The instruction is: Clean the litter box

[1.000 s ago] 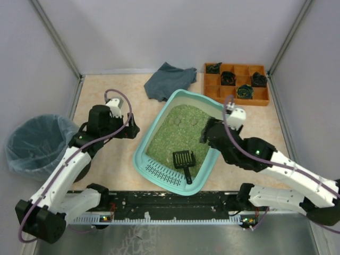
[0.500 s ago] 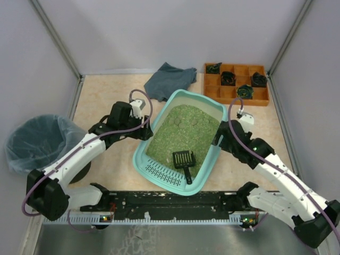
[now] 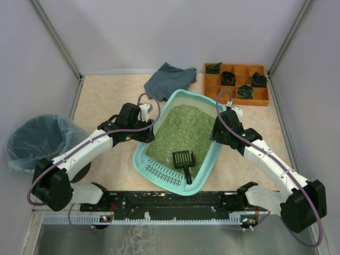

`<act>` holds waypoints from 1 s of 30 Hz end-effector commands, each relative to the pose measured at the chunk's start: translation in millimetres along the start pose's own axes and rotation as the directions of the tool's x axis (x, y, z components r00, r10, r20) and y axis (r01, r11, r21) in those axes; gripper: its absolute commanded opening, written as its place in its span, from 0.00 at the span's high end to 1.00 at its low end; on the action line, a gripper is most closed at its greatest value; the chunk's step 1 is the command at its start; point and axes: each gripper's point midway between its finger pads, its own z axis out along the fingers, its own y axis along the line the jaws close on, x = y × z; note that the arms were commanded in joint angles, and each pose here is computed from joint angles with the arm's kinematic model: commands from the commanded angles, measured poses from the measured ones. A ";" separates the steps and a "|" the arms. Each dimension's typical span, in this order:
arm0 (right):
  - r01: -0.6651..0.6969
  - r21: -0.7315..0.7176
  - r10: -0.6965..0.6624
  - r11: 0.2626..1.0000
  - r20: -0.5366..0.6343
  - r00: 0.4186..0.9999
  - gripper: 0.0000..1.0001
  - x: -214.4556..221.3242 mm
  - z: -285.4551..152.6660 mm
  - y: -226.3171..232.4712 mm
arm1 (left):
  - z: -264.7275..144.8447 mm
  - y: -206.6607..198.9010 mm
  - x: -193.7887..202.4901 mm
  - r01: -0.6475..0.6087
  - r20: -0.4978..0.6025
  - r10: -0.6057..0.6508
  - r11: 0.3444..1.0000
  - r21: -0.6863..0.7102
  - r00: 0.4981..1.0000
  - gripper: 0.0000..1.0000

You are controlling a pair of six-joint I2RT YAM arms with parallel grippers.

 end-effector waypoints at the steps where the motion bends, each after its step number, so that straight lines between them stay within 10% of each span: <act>1: 0.032 -0.112 -0.027 0.993 0.052 0.998 0.50 -24.1 8.4 26.2 | -4.3 -13.3 -2.2 -0.022 0.006 0.021 0.999 0.032 1.000 0.44; 30: 0.269 -0.145 -0.271 0.952 0.006 0.962 0.47 -84.7 103.6 97.8 | -21.2 -16.4 20.8 0.033 -0.006 -0.033 0.999 -0.016 0.999 0.35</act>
